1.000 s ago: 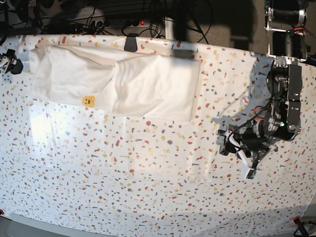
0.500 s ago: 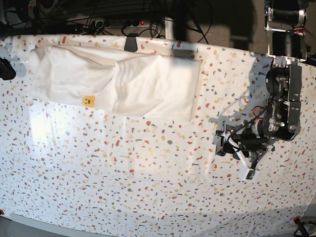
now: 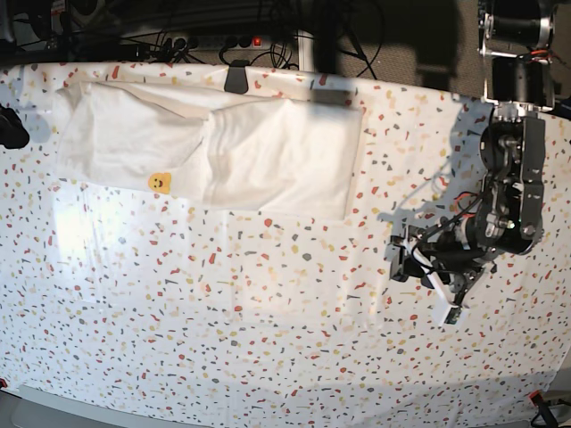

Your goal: Fold the T-shirt properly

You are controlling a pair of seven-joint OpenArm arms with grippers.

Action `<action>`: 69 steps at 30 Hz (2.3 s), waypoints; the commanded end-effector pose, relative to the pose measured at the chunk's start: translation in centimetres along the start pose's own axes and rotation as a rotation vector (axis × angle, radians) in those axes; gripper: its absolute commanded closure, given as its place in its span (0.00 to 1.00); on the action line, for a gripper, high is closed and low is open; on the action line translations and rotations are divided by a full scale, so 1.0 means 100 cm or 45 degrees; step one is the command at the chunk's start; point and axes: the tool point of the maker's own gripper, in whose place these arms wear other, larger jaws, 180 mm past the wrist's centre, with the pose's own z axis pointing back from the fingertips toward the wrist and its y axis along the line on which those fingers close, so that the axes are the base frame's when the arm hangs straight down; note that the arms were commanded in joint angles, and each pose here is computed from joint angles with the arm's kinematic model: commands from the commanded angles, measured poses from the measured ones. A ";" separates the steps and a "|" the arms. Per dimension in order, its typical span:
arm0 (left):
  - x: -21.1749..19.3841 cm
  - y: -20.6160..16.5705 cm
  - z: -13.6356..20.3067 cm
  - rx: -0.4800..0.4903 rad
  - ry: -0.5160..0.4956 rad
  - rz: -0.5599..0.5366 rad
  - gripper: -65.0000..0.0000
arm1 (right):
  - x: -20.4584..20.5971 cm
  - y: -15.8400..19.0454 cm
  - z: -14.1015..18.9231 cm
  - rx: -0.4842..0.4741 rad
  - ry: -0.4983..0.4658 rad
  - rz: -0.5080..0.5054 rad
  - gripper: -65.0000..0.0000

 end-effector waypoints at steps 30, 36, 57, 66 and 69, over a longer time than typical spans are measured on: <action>0.024 0.001 0.006 -0.002 -0.086 -0.022 0.50 | -0.042 0.020 -0.068 0.046 0.206 0.031 0.27; 0.024 0.001 0.006 -0.002 -0.083 -0.022 0.50 | -0.060 0.015 -0.094 -0.054 0.314 0.133 0.27; 0.021 0.001 0.005 -0.002 -0.067 -0.022 0.50 | -0.063 0.063 -0.095 0.272 0.319 0.050 0.27; 0.021 0.001 0.005 -0.002 -0.066 -0.022 0.50 | -0.063 0.064 -0.095 0.272 0.319 0.051 0.28; 0.021 0.001 0.005 -0.002 -0.067 -0.022 0.50 | -0.063 0.063 -0.095 0.272 0.319 0.051 0.34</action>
